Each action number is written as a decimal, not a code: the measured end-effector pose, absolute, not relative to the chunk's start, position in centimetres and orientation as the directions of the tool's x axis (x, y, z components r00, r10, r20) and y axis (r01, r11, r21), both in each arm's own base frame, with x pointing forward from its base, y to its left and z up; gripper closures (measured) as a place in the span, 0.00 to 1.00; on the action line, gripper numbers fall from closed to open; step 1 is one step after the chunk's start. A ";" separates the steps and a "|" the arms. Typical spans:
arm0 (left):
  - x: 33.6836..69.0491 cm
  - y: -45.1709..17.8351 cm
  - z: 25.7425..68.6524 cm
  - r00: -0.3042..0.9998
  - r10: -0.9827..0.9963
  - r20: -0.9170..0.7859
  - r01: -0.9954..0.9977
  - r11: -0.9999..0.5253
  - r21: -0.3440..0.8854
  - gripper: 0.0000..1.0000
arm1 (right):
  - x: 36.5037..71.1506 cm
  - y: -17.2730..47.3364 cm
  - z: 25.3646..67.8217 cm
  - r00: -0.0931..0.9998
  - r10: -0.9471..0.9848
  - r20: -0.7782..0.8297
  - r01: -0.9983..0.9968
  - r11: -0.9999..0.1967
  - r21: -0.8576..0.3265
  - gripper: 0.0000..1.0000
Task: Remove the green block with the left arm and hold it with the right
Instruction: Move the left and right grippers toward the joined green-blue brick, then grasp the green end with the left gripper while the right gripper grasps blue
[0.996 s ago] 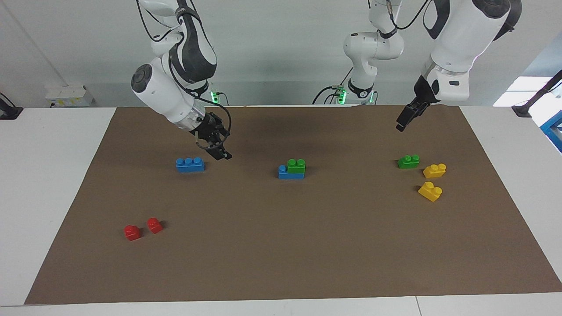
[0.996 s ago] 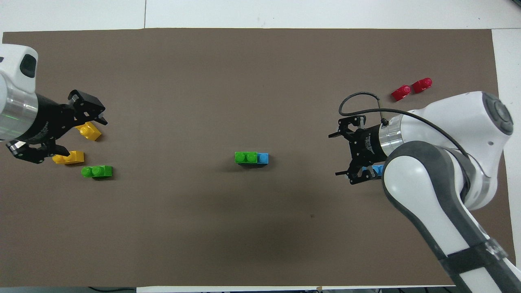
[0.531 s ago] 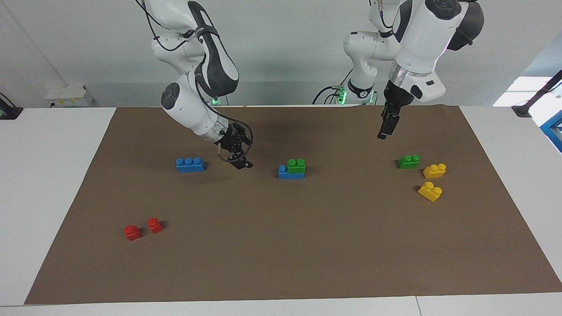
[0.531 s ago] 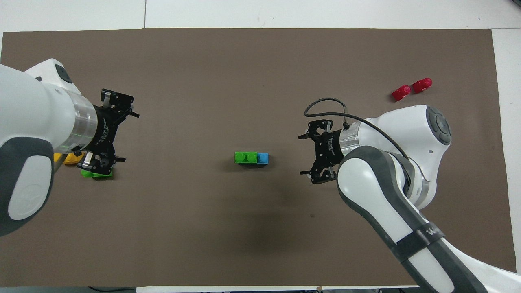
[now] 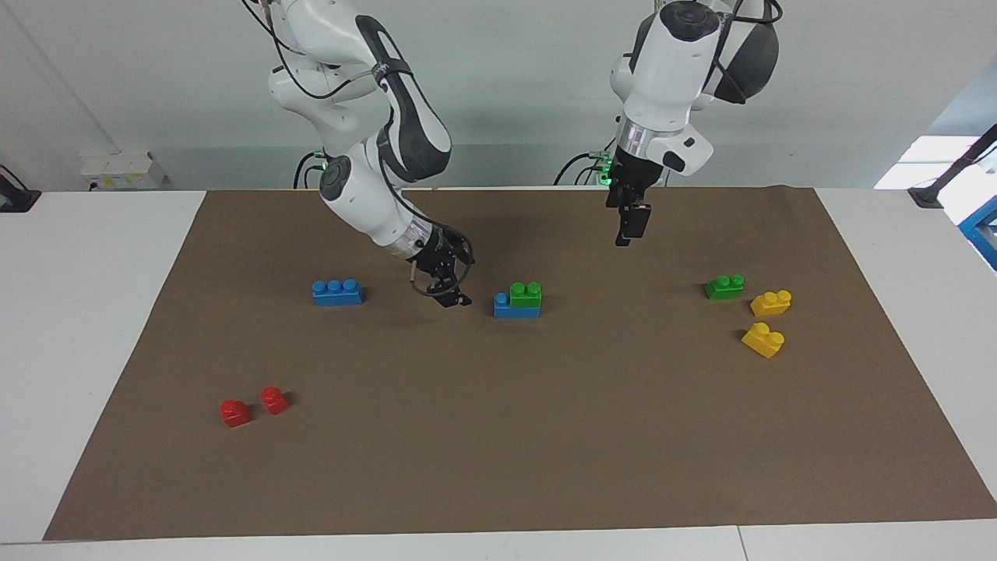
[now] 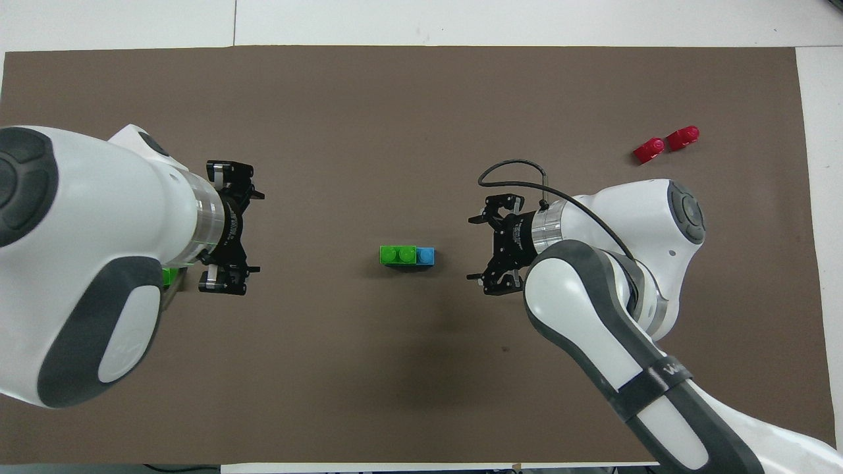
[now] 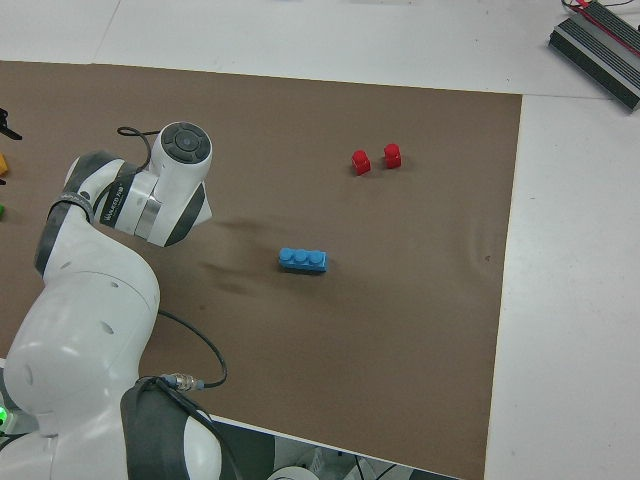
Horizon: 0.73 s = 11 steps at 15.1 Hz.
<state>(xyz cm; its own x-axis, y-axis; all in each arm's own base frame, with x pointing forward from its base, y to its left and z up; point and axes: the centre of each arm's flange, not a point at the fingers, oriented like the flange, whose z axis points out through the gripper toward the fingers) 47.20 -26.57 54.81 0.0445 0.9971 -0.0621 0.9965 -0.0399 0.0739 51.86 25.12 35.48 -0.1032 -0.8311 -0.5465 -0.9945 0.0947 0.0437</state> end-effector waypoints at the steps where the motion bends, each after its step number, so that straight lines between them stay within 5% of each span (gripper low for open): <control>1: 46.6 -27.5 54.1 0.033 0.997 -0.065 0.997 -0.029 0.074 0.00 | 51.7 25.7 35.2 -0.099 -0.833 -0.545 -0.995 0.092 0.040 0.00; 11: 44.9 -35.8 45.4 -0.062 0.992 -0.108 0.994 0.072 0.086 0.00 | 51.3 27.3 30.9 -0.108 -0.853 -0.511 -0.994 0.101 0.041 0.00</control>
<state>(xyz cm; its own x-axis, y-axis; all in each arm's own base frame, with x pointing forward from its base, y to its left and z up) 44.85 -35.76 45.37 -0.0623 0.9922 -0.1084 0.9937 0.0718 0.0858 51.28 27.28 30.93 -0.1077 -0.8526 -0.5114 -0.9940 0.1010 0.0408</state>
